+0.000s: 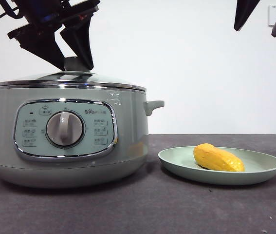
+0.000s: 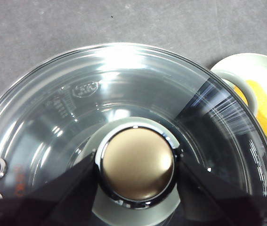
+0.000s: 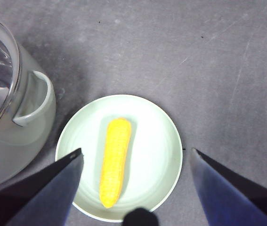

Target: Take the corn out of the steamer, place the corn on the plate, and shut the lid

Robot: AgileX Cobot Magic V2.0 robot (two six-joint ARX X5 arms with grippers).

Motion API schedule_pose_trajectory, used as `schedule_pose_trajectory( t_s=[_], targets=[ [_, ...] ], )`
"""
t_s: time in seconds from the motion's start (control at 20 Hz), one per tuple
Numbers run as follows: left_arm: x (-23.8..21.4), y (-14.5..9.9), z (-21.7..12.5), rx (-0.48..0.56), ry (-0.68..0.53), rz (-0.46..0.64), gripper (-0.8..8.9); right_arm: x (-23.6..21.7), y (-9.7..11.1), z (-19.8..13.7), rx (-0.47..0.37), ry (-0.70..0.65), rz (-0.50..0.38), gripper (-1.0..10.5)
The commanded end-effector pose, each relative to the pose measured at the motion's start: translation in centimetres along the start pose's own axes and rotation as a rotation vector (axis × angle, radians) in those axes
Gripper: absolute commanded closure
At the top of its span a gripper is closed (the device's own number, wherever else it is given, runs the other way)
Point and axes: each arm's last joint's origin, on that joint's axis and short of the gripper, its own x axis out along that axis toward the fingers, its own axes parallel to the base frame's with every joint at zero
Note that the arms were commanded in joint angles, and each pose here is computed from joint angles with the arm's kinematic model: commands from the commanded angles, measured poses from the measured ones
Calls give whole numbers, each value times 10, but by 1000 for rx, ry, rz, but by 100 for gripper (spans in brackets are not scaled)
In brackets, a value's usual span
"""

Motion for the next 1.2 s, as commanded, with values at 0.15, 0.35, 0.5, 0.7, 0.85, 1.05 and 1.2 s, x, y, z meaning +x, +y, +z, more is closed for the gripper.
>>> schedule_pose_trajectory(
  t_s=[0.15, 0.35, 0.5, 0.7, 0.85, 1.05, 1.2],
  targets=[
    [3, 0, 0, 10, -4, 10, 360, 1, 0, -1, 2, 0, 1, 568],
    [-24, -1, 7, 9, -82, -1, 370, 1, 0, -1, -5, 0, 2, 568],
    [-60, 0, 3, 9, -129, -6, 386, -2, 0, -3, -17, 6, 10, 573],
    [-102, 1, -13, 76, -132, 12, 842, -15, 0, -8, -21, -18, 18, 836],
    [-117, -1, -27, 93, -160, 53, 822, -22, 2, -21, -28, -85, 41, 962],
    [-112, -3, -69, 98, -270, 95, 822, -21, 3, -56, -22, -233, 75, 963],
    [-97, -1, -110, 101, -337, 82, 822, -17, 1, -89, -4, -363, 100, 963]
  ],
)
